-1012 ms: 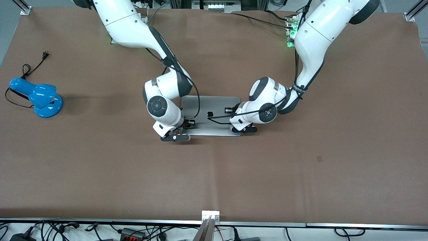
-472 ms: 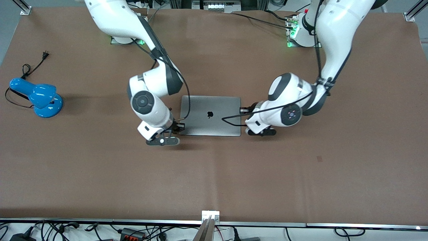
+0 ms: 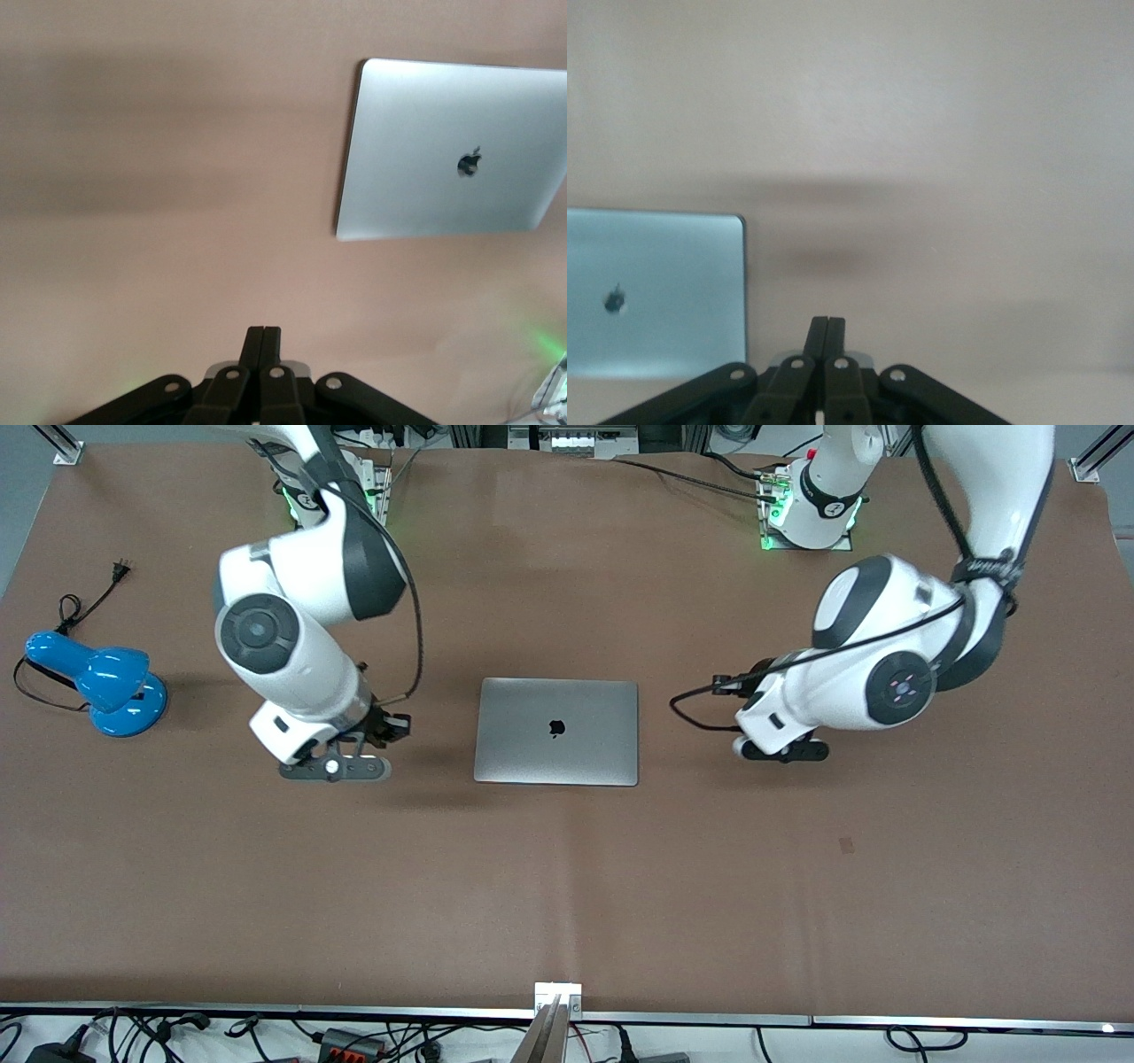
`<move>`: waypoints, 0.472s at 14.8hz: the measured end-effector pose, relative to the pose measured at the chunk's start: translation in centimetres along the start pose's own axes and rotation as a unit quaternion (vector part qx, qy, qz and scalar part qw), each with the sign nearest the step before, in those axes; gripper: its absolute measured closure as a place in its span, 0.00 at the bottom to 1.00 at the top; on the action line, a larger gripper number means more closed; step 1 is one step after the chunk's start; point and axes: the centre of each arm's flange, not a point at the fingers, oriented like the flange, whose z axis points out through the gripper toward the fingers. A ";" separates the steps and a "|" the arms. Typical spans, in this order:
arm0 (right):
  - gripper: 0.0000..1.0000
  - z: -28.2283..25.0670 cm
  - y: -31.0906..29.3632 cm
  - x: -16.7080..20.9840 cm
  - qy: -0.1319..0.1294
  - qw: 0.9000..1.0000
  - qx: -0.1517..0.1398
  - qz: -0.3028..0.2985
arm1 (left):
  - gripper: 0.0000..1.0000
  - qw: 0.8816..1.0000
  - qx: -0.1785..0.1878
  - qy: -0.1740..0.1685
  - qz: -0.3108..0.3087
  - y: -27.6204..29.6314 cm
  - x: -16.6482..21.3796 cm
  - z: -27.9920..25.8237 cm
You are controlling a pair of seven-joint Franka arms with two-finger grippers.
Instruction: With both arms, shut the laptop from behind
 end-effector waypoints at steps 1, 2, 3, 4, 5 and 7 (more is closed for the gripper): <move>0.99 -1.5 1.0 -0.1 -0.006 1.000 -0.003 -0.005 | 0.98 1.000 0.009 -0.003 0.002 0.0 -1.8 -1.6; 0.99 -2.9 1.9 -0.1 -0.011 1.000 -0.005 -0.009 | 0.98 1.000 0.018 -0.007 0.001 -0.3 -3.6 -3.3; 0.93 -3.9 2.8 -0.1 -0.012 1.000 -0.007 -0.009 | 0.98 1.000 0.024 -0.010 -0.002 -0.9 -5.1 -5.0; 0.83 -4.7 3.5 0.1 -0.011 1.000 -0.008 -0.004 | 0.97 1.000 0.026 -0.009 -0.004 -1.3 -6.2 -6.5; 0.74 -5.2 4.2 0.3 -0.008 1.000 -0.009 0.001 | 0.97 1.000 0.026 -0.004 -0.006 -1.6 -6.8 -7.7; 0.57 -6.1 5.3 0.7 0.002 1.000 -0.010 0.008 | 0.96 1.000 0.024 -0.002 -0.005 -1.9 -6.8 -8.2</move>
